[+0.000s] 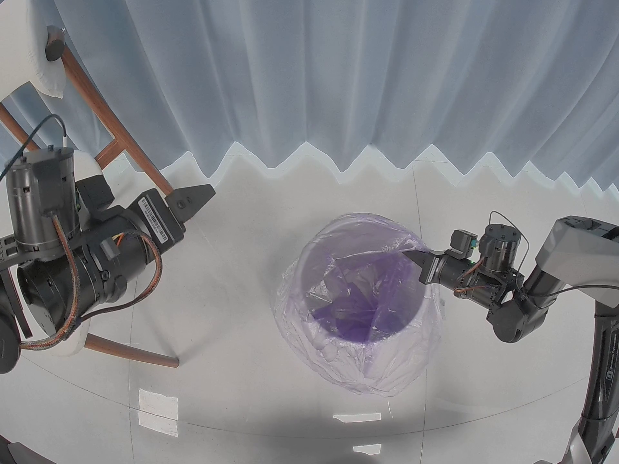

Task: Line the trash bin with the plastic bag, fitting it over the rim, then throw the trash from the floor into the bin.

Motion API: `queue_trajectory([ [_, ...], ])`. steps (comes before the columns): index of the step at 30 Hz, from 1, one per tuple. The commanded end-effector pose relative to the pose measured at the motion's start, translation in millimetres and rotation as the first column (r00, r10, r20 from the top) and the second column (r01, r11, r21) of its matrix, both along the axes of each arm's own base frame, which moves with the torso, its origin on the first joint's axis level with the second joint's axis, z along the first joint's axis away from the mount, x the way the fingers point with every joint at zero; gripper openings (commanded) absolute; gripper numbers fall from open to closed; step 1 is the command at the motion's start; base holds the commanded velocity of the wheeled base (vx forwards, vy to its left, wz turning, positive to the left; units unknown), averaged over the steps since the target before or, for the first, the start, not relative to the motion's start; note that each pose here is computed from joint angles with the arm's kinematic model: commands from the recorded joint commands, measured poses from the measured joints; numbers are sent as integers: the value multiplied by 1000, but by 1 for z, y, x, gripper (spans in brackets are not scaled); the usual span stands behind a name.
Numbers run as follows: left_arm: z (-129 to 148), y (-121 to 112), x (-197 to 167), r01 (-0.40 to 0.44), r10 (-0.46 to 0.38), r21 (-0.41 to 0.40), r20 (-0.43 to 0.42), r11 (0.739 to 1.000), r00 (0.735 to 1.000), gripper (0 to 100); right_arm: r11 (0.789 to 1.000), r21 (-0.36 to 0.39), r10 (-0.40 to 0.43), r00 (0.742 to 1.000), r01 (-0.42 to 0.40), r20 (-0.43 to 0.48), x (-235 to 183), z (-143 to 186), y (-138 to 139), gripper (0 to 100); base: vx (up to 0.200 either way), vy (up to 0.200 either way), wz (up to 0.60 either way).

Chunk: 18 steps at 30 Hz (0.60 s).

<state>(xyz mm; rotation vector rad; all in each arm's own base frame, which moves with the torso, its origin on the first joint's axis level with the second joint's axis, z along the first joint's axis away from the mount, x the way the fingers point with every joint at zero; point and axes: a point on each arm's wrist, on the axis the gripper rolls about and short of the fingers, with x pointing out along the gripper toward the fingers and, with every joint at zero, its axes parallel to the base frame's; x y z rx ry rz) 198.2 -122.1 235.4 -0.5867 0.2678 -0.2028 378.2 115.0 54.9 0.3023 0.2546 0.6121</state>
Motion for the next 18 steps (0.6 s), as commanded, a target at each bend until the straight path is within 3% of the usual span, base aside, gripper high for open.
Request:
queue_trajectory([
  [1, -6, -2, 3, -1, 1, 13, -15, 1000, 1000, 100, 1000, 1, 9, 1000, -9, -13, 17, -19, 7, 0, 0, 0, 0],
  [8, -10, -2, 3, 3, -3, 23, -25, 1000, 1000, 100, 999, 18, 30, 999, -30, -28, 25, -31, 21, 0, 0, 0, 0],
  [9, -10, -2, 3, 2, -1, 23, -25, 1000, 1000, 100, 999, 17, 33, 999, -32, -36, 24, -32, 22, 100, 0, 0, 0],
  [18, -10, -2, 3, 2, -1, 23, -25, 1000, 1000, 100, 999, 20, 36, 998, -35, -51, 22, -30, 23, 100, 0, 0, 0],
])
